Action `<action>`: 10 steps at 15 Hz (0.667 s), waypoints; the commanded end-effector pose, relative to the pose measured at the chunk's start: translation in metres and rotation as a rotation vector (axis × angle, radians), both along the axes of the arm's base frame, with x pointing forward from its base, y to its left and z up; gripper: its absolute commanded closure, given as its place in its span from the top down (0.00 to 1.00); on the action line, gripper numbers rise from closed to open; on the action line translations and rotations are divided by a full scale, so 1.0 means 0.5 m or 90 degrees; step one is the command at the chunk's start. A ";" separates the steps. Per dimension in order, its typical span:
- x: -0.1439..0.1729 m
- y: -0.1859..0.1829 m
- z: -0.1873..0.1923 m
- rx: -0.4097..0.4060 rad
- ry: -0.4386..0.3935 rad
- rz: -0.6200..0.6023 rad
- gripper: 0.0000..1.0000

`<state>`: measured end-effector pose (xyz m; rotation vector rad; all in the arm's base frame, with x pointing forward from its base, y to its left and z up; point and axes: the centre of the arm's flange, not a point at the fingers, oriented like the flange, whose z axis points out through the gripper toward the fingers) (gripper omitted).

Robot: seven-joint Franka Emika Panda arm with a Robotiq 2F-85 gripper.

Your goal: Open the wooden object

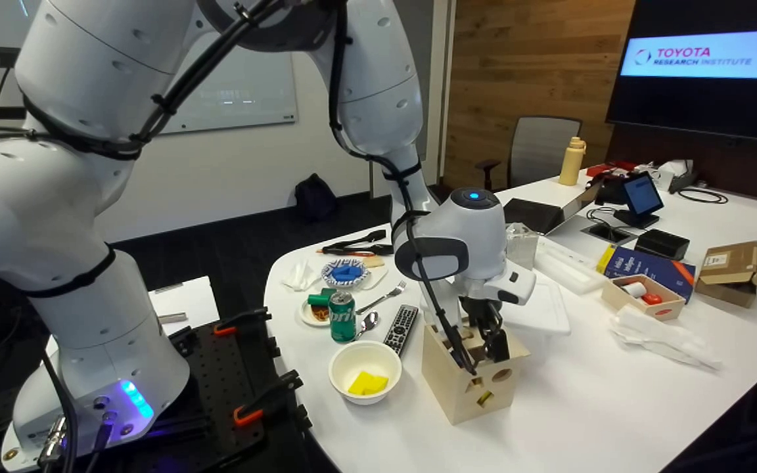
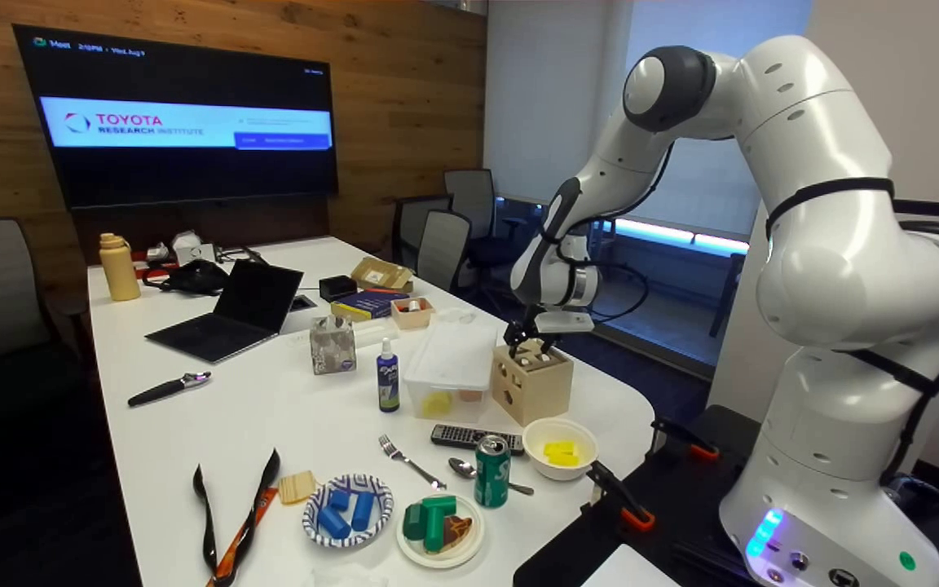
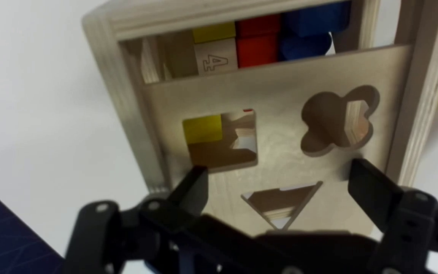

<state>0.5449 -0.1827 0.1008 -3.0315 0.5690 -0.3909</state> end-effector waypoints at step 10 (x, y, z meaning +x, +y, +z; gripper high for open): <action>0.041 0.005 0.003 -0.043 -0.048 -0.021 1.00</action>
